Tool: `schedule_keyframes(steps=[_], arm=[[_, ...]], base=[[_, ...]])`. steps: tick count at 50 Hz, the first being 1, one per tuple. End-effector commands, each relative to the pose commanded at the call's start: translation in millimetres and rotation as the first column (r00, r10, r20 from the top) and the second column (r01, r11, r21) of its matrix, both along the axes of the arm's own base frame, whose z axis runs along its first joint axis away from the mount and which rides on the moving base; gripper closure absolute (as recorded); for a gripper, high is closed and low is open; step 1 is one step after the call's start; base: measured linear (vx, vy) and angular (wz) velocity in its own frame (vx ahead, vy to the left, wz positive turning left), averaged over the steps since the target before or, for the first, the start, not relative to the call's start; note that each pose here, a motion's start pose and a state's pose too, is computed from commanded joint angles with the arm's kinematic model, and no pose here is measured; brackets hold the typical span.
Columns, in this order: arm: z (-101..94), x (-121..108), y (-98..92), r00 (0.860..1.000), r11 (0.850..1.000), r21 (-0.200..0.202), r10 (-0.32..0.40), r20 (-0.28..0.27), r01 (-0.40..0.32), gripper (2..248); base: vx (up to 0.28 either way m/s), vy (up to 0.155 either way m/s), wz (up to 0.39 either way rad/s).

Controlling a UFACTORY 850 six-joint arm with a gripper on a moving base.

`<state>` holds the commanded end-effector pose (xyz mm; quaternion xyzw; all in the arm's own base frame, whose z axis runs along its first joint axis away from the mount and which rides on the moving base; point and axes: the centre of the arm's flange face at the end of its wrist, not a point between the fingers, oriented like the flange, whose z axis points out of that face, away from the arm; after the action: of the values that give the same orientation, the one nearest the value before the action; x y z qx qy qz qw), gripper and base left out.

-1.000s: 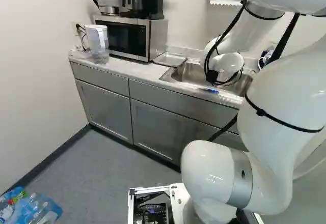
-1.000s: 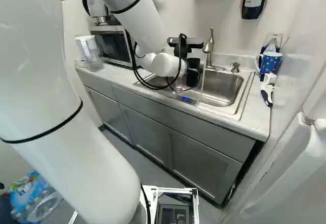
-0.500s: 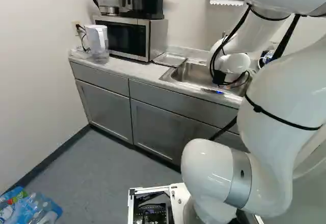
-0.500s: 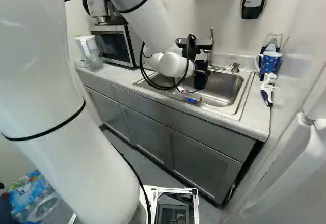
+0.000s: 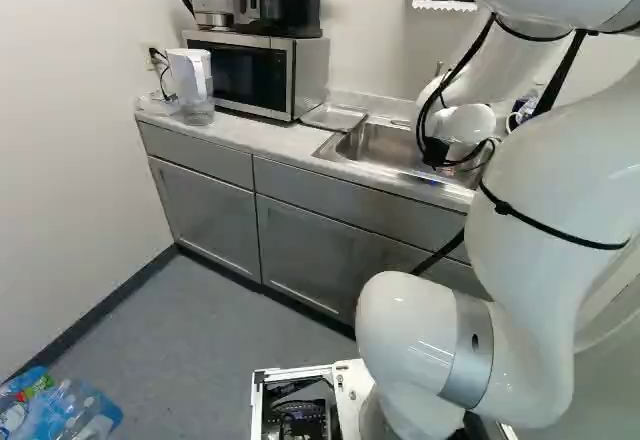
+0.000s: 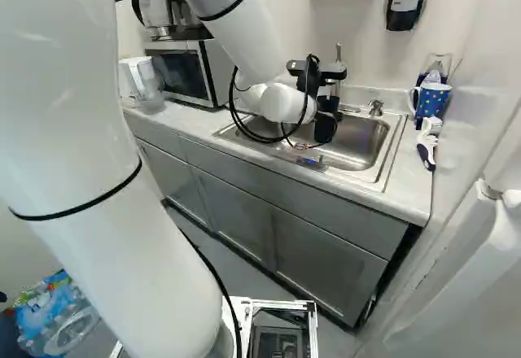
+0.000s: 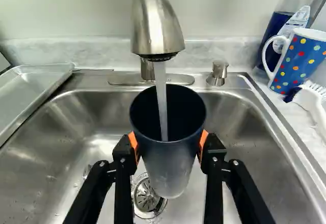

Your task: Rinse the cup and place it in the tray

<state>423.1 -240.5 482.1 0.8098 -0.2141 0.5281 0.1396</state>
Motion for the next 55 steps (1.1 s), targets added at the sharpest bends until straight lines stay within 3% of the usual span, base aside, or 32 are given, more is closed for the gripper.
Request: schedule_keyframes(steps=[55], arm=[[0.0,0.0,0.0,1.000,1.000,0.000,0.000,0.000,0.000,124]], base=[[0.000,0.000,0.000]])
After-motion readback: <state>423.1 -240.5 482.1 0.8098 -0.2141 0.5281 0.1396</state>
